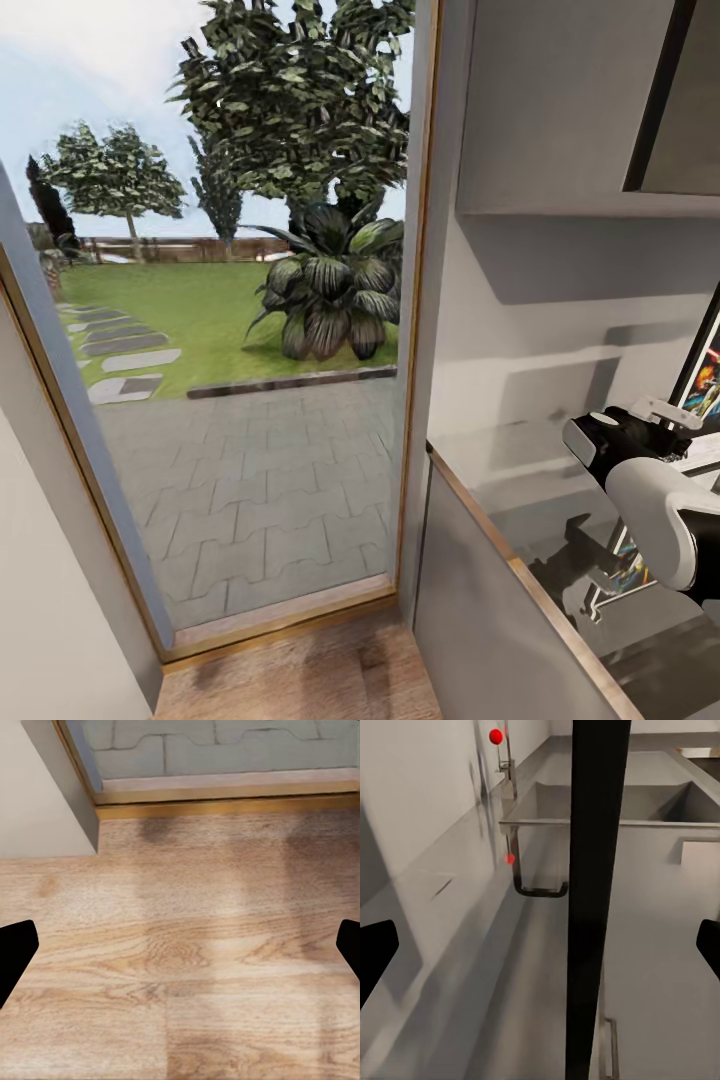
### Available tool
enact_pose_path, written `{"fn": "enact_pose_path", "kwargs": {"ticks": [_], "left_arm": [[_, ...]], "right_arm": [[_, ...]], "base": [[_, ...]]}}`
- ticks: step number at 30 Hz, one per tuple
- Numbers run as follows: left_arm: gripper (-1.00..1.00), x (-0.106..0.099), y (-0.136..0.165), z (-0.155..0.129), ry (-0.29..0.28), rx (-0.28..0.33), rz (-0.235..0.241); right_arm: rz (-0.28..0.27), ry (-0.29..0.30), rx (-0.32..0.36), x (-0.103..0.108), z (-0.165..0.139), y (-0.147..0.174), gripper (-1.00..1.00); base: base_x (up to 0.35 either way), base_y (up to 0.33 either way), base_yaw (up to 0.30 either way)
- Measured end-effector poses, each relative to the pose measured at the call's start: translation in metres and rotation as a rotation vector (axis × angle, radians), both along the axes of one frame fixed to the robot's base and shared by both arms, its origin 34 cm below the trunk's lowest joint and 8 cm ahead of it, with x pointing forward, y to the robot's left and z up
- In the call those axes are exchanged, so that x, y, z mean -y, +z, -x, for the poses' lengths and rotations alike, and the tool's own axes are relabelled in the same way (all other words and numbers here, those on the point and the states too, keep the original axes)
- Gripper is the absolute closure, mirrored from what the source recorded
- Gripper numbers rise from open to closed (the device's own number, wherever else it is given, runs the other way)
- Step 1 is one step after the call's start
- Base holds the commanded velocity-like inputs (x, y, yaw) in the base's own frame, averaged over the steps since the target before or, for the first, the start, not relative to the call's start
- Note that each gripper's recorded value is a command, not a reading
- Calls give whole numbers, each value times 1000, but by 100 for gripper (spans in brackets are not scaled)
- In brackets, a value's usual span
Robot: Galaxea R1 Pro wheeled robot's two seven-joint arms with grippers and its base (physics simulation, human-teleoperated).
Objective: Pick up the poster from the kitchen countertop and hang it on one of the wall nails in the kitchen.
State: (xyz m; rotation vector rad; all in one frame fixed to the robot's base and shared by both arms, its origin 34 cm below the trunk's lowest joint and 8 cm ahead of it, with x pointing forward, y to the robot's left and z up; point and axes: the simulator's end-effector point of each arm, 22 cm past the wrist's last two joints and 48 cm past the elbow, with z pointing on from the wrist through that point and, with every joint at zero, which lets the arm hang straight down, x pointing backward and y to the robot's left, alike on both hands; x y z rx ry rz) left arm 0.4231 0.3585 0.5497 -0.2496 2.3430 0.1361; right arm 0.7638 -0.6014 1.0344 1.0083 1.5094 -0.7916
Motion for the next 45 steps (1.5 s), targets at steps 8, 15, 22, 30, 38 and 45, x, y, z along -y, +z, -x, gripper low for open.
{"fn": "enact_pose_path", "kwargs": {"ticks": [8,15,22,30,38,45], "left_arm": [[-100,0,0,0,0,1,0],[-100,0,0,0,0,0,0],[-100,0,0,0,0,1,0],[-100,0,0,-1,1,1,0],[-100,0,0,0,1,1,0],[-100,0,0,-1,0,1,0]], "right_arm": [[0,0,0,0,0,0,-100],[0,0,0,0,0,0,-100],[-1,0,0,0,0,0,-100],[-1,0,1,0,0,0,-100],[-1,0,1,0,0,0,-100],[-1,0,1,0,0,0,-100]], "base": [[31,-27,0],[6,-5,0],[1,-1,0],[0,0,0],[0,0,0],[0,0,0]]}}
